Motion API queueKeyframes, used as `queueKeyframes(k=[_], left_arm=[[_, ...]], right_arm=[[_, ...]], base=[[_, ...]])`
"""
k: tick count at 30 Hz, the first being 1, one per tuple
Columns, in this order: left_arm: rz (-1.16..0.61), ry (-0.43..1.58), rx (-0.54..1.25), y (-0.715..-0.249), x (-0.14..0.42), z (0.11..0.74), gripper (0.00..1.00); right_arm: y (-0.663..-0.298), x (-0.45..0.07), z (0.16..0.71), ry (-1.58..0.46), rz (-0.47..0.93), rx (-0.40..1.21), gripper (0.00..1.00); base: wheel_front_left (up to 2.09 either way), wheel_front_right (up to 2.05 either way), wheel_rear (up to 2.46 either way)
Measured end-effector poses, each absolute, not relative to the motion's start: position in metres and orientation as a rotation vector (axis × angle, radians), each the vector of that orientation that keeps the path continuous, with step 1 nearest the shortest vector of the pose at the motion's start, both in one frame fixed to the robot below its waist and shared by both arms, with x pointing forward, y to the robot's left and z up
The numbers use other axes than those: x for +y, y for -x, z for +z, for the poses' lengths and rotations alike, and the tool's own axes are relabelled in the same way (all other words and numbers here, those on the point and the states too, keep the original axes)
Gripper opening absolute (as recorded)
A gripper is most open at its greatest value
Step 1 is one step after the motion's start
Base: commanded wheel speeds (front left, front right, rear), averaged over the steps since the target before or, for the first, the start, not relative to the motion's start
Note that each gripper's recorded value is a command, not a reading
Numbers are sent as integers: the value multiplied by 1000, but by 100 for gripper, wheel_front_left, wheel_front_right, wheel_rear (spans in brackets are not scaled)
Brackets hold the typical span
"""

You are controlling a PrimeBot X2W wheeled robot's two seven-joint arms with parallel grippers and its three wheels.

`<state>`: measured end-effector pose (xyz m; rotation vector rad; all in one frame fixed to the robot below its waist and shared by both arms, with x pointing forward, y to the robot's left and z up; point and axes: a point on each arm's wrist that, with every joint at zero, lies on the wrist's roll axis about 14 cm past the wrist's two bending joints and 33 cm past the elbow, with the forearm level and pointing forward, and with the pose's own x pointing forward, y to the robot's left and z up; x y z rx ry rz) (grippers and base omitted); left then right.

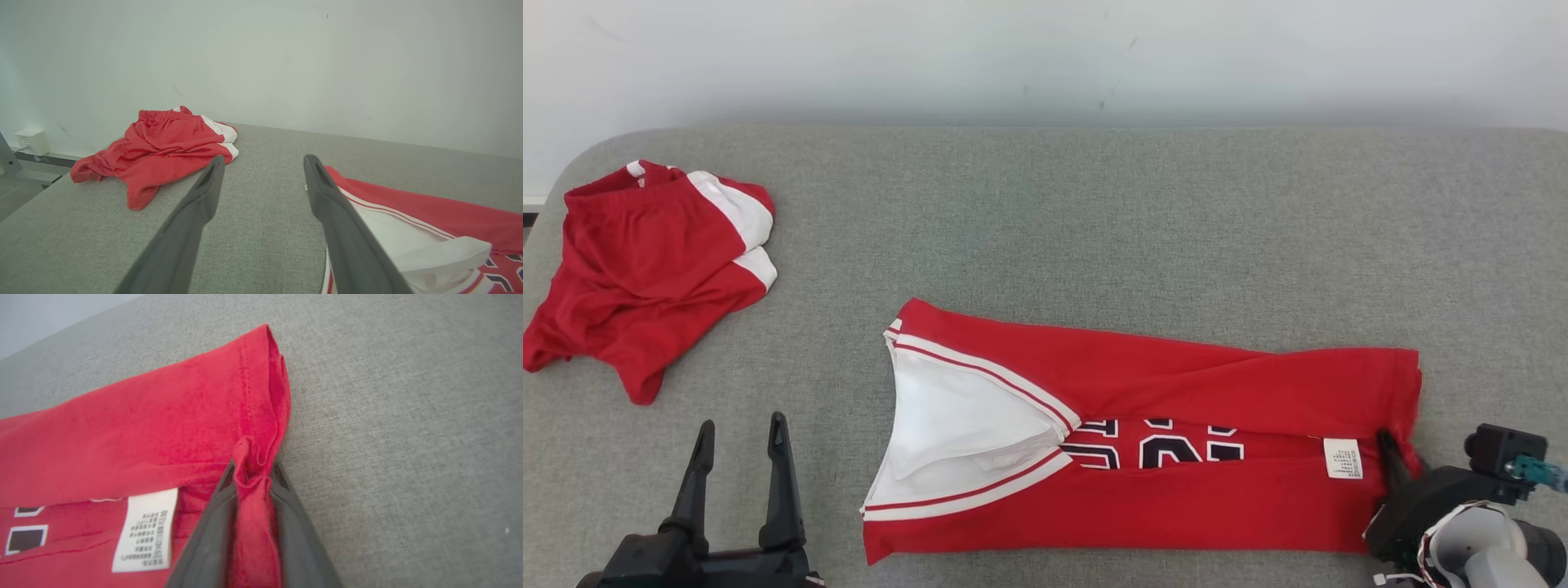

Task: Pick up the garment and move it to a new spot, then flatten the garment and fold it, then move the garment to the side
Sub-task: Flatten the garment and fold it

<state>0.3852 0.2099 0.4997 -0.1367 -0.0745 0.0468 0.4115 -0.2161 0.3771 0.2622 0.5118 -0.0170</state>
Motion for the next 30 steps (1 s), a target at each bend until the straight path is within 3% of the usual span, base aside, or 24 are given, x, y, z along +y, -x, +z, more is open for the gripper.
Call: queueKeyframes(k=[7,13,17,23,30], left_arm=[[48,129,-78,-382,210,501,100],[28,128,-90,-379,204,505,100],[16,128,-91,-379,200,506,100],[1,132,-91,-381,195,506,100],[-19,139,-90,-383,188,506,100]], right_arm=[[-410,-231,385,-255,-38,479,0],[-405,-317,419,-164,-184,398,0],[-402,-348,437,-118,-235,370,0],[-407,-335,449,-118,-202,342,0],[-420,-256,459,-167,-18,306,0]], base=[[0,0,0],[0,0,0],[0,0,0],[0,0,0],[0,0,0]])
